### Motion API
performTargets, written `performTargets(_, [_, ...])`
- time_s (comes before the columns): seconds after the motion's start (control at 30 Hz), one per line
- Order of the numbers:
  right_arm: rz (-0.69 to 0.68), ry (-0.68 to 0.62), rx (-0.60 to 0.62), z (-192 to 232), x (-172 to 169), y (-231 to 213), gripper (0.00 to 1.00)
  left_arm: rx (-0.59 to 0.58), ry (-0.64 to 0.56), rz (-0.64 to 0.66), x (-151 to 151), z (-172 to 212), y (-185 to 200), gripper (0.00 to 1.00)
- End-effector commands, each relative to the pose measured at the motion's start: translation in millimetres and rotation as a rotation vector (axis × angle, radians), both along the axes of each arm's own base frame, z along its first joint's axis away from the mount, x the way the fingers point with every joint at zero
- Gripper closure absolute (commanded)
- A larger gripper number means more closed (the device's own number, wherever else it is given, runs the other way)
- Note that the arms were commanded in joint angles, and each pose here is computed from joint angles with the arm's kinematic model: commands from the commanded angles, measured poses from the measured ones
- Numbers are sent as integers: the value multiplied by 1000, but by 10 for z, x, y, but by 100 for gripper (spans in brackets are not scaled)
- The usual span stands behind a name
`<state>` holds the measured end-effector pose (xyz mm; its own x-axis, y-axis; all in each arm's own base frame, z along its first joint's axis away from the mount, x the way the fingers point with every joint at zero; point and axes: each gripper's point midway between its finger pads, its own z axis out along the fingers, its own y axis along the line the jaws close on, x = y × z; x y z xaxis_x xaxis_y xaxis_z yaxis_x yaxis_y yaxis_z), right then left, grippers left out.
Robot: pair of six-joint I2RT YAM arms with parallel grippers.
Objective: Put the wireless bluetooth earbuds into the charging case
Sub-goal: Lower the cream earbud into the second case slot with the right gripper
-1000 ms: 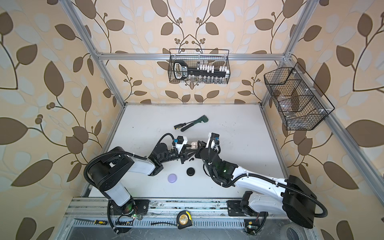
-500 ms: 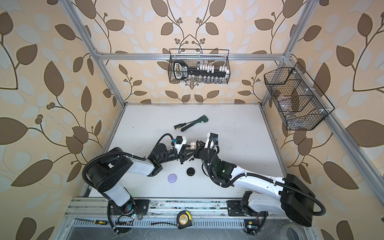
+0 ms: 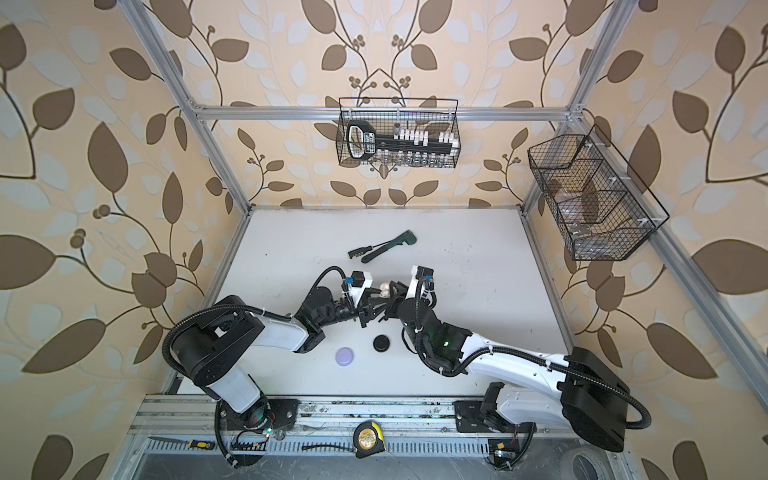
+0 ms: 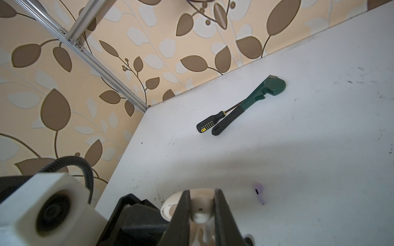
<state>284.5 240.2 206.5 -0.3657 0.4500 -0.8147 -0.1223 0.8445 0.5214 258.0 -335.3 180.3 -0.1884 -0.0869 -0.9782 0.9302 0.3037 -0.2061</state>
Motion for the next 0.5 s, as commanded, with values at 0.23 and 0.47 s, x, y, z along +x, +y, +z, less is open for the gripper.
performTargets(0.23, [-12, -64, -16, 78, -39, -63, 82, -95, -65, -9, -95, 427, 30, 100])
performTargets(0.47, [-19, -84, -35, 121, -45, -95, 82, -95, -66, -11, -103, 443, 34, 100])
